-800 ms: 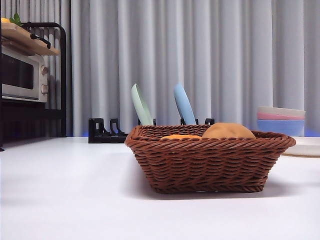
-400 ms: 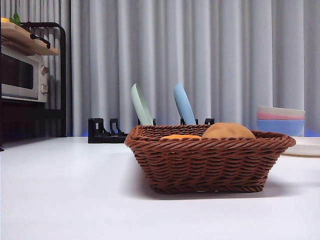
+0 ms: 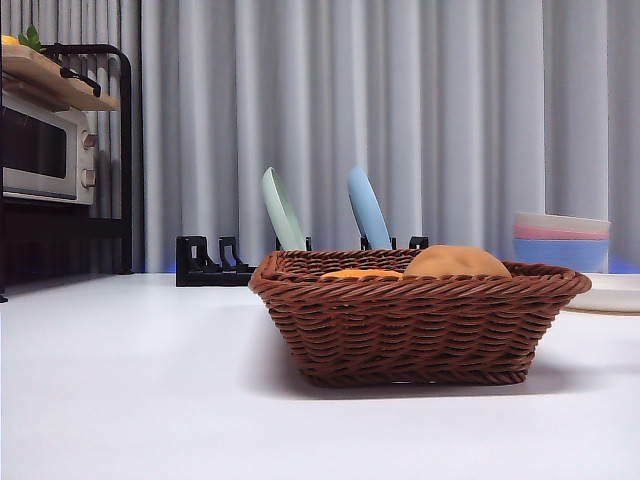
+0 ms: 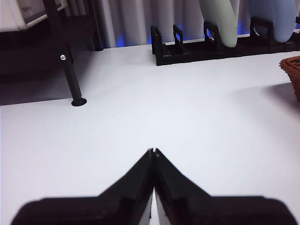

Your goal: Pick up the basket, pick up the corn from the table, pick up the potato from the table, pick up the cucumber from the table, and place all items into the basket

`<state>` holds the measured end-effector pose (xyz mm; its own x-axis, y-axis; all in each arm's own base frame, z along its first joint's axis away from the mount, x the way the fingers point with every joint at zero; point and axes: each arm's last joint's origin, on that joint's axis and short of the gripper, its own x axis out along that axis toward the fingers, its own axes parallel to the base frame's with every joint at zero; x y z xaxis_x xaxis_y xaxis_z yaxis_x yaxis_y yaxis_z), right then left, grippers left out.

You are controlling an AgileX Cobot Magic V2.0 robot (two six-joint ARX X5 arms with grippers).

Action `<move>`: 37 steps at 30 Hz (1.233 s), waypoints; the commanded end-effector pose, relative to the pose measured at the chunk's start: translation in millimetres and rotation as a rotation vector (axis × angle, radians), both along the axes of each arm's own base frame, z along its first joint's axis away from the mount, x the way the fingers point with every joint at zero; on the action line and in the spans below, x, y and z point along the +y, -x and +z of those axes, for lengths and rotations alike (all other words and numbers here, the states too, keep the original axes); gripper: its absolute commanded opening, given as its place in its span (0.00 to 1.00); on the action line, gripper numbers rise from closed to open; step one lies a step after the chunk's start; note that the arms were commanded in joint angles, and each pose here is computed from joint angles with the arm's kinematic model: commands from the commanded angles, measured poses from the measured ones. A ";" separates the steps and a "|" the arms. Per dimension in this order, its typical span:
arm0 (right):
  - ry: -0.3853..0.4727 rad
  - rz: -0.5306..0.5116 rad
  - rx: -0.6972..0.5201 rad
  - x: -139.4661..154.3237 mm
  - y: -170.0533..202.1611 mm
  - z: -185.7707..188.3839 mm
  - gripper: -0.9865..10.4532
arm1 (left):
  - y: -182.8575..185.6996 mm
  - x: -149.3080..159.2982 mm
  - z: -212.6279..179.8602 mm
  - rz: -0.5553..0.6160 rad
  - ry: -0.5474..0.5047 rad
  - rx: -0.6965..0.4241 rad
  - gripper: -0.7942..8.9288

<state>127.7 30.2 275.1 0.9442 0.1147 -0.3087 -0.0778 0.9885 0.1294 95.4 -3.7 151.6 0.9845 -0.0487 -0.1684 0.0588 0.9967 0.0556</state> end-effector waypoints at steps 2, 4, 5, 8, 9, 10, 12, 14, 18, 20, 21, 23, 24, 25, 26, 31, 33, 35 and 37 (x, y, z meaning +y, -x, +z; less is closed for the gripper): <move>-0.009 -0.005 -0.003 0.0 0.1 0.3 0.09 | -0.6 0.2 -4.5 0.000 0.008 0.009 0.08; -0.009 -0.005 -0.003 0.0 0.1 0.3 0.09 | -0.6 0.2 -4.5 0.000 0.008 0.009 0.08; -0.009 -0.005 -0.003 0.0 0.1 0.3 0.09 | -0.6 0.2 -4.5 0.000 0.008 0.009 0.08; -0.009 -0.005 -0.003 0.0 0.1 0.3 0.09 | -0.6 0.2 -4.5 0.000 0.008 0.009 0.08; -0.009 -0.005 -0.003 0.0 0.1 0.3 0.09 | -0.6 0.2 -4.5 0.000 0.007 0.009 0.08; -0.009 -0.005 -0.003 0.0 0.1 0.3 0.09 | -0.6 0.2 -4.5 0.000 0.008 0.009 0.08; -0.009 -0.005 -0.003 0.0 0.1 0.3 0.09 | -0.6 0.2 -4.5 0.000 0.008 0.009 0.08; -0.009 -0.005 -0.003 0.0 0.1 0.3 0.09 | -0.6 0.2 -4.5 0.000 0.008 0.009 0.08; -0.008 -0.005 -0.003 0.0 0.1 0.3 0.09 | -0.6 0.2 -4.5 0.000 0.008 0.009 0.08; -0.001 -0.002 -0.005 0.0 0.5 0.4 0.09 | -0.6 0.2 -4.5 0.000 0.008 0.009 0.08; 0.030 0.005 -0.017 -0.7 3.0 1.4 0.09 | -0.6 0.2 -4.5 0.000 0.007 0.009 0.08; 0.108 -0.011 -0.053 -4.8 10.3 3.7 0.09 | -0.6 0.2 -4.4 0.000 0.007 0.008 0.08; 0.147 0.002 -0.068 -6.0 13.7 2.9 0.09 | -0.6 0.2 -4.5 0.000 0.008 0.008 0.08; 0.174 0.019 -0.086 -7.3 16.8 0.5 0.09 | -0.6 0.2 -4.5 0.001 0.008 0.008 0.08; 0.185 0.033 -0.103 -8.3 19.1 -3.0 0.09 | -0.6 0.2 -4.5 0.000 0.008 0.009 0.08; 0.160 0.141 -0.163 -14.8 30.6 -41.8 0.09 | -0.6 0.2 -4.5 0.000 0.008 0.009 0.08; 0.149 0.160 -0.159 -16.7 33.4 -59.1 0.09 | -0.6 0.2 -4.5 0.000 0.008 0.009 0.08; 0.136 0.169 -0.150 -17.2 33.9 -75.0 0.09 | -0.6 0.2 -4.5 0.000 0.008 0.008 0.08; 0.123 0.168 -0.145 -17.2 33.7 -90.8 0.09 | -0.6 0.2 -4.5 0.001 0.008 0.008 0.08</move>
<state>93.5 12.9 191.0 0.9512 0.2400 -0.1938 -0.2486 0.9684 -0.0210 95.4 -3.7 151.6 0.9845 -0.0487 -0.1684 0.0588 0.9967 0.0556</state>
